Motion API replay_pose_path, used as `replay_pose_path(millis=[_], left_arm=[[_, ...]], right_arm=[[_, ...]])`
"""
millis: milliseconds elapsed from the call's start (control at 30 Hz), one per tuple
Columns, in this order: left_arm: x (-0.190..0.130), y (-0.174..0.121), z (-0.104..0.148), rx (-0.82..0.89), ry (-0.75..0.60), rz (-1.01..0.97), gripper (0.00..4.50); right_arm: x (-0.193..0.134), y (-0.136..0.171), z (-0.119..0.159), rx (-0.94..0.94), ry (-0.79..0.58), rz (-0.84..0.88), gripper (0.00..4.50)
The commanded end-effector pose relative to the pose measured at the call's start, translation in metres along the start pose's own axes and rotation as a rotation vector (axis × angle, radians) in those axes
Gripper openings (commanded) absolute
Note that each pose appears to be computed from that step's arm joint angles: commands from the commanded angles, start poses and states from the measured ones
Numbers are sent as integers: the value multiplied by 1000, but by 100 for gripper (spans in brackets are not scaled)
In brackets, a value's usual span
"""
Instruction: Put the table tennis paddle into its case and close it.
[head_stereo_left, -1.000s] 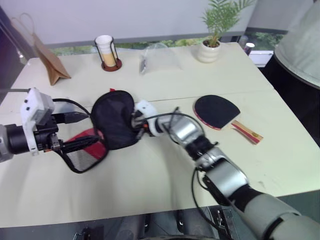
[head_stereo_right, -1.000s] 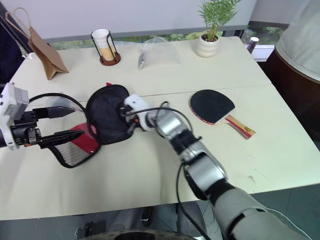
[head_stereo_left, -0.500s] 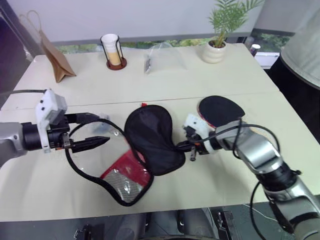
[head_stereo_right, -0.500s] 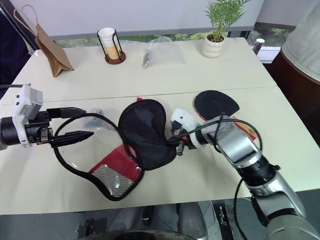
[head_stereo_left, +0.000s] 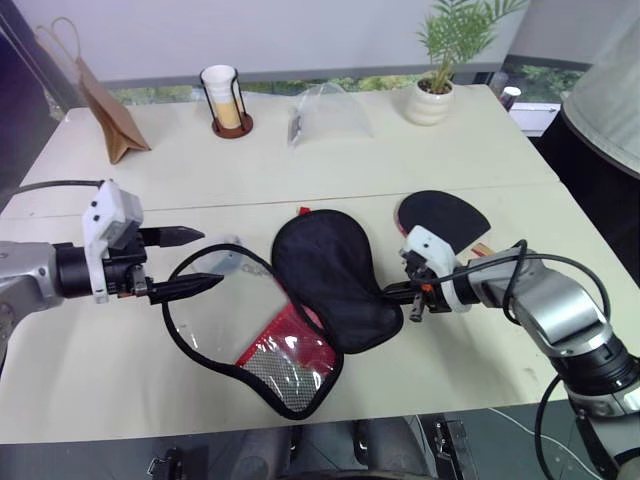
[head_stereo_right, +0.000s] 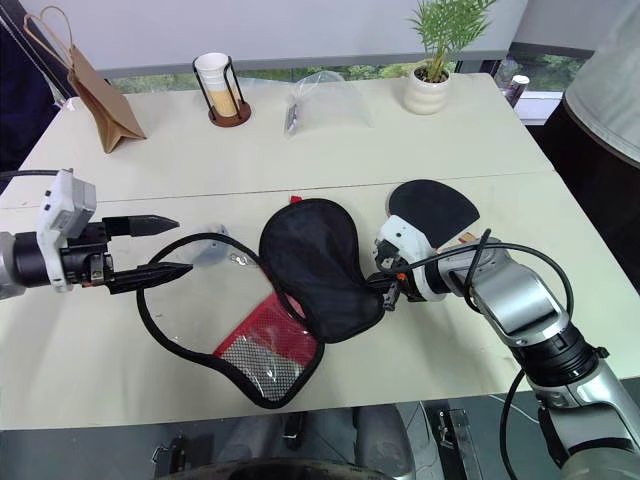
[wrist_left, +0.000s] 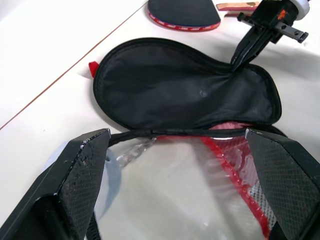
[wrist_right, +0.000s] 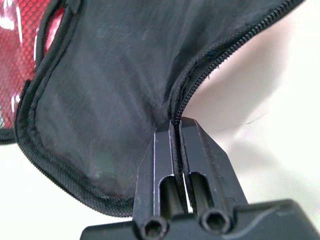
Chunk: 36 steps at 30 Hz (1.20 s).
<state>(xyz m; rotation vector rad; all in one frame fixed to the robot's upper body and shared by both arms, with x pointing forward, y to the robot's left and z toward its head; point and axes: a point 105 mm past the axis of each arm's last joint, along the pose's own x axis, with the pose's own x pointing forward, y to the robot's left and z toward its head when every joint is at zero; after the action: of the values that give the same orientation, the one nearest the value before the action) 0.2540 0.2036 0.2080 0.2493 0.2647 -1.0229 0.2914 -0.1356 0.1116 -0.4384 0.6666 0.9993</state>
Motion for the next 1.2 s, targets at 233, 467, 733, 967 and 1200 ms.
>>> replay_pose_path(millis=[233, 467, 733, 967, 1200], left_arm=[[5, -2, 6, 37, -20, -26, 450], [9, -3, 6, 42, -22, -42, 450], [13, -1, 6, 50, -25, -60, 450], [15, 0, 8, 56, -24, -71, 450], [18, -3, 6, 50, -22, -82, 450]], right_arm=[[-37, -33, 23, -17, -78, -169, 446], [-92, -94, -8, 71, -14, -456, 446], [-116, -120, -61, 117, 122, -557, 446], [-110, -127, -87, 229, 139, -520, 446], [-108, -131, -88, 313, 87, -494, 209]])
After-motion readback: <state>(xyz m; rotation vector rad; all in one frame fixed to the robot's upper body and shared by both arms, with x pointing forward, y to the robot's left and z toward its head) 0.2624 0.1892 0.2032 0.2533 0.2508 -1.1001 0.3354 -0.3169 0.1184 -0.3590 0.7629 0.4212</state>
